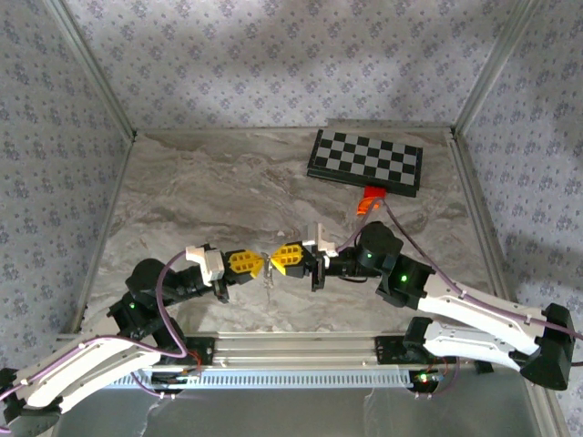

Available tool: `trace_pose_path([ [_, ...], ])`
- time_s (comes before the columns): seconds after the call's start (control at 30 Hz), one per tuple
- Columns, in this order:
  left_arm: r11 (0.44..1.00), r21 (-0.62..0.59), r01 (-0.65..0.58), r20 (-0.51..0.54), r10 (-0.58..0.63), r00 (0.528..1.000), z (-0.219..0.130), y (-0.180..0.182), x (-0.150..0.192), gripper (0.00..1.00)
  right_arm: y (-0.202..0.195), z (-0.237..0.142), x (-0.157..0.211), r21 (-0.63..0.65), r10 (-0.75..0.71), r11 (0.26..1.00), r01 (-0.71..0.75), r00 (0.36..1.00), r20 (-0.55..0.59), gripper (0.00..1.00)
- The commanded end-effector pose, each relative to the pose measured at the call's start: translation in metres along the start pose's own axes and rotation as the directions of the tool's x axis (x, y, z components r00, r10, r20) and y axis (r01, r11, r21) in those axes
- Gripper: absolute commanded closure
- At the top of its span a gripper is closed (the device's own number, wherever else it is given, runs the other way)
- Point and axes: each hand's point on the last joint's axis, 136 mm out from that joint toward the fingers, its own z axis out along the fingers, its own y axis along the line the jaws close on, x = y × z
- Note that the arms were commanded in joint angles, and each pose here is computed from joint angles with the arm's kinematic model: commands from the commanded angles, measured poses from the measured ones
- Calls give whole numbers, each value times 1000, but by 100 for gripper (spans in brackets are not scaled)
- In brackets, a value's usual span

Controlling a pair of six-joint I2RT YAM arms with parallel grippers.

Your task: Put the keys on the keyring

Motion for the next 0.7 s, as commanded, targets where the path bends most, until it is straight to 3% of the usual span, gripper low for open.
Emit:
trace_pose_path([
  [0.0,999,17,-26,34,26,999,2,-3,-20,100,16,4,-4,-86,-9,996,8,1000,-12,100],
  [0.67,1000,25,-15,-2,15,1000,6,-2,-17,100,20,7,4,-86,-43,996,38,997,-66,100],
])
